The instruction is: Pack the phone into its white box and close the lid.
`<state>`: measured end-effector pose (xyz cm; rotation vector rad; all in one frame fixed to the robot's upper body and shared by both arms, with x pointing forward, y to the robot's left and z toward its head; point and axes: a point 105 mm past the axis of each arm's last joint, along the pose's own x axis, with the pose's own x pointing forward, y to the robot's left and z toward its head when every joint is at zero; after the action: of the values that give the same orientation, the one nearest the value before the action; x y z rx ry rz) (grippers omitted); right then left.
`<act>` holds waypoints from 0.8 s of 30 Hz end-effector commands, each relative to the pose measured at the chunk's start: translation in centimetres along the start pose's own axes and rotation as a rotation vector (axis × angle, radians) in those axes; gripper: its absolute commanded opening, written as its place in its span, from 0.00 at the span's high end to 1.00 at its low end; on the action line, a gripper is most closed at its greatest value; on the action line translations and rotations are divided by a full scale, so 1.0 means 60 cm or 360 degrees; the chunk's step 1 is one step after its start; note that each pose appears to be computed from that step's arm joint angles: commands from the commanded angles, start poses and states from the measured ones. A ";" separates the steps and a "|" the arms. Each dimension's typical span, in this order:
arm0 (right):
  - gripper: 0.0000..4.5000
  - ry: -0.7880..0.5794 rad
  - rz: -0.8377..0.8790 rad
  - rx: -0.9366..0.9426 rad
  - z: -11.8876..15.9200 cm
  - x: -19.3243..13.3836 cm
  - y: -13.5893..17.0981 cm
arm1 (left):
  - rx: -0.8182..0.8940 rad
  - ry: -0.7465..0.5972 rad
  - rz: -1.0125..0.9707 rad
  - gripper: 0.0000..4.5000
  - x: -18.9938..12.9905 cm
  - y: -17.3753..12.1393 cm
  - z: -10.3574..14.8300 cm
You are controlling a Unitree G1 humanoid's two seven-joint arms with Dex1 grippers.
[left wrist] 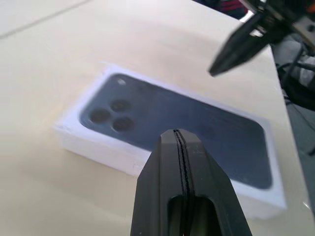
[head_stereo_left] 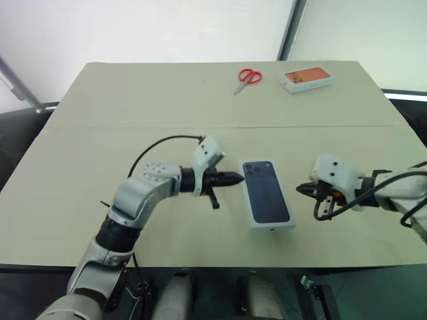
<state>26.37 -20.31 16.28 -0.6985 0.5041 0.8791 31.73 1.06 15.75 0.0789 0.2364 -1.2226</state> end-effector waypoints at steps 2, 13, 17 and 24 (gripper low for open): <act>0.99 -0.0066 0.0199 -0.0059 0.017 0.007 0.051 | 0.0004 0.0161 0.0174 1.00 0.052 0.030 -0.019; 0.99 0.0153 0.0153 0.0019 -0.049 0.057 0.085 | -0.0028 0.0401 0.0154 1.00 0.094 0.010 -0.081; 0.99 -0.0064 -0.0050 0.0034 -0.008 0.049 0.036 | -0.0067 0.0149 0.0243 1.00 0.067 0.032 -0.043; 0.99 -0.0469 -0.0592 0.0221 0.035 0.019 -0.107 | -0.0060 -0.0251 0.0721 1.00 -0.116 0.109 -0.003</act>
<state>31.87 -20.08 18.14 -0.5189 0.2077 0.6263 35.96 8.23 14.85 0.0113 0.1754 -0.7995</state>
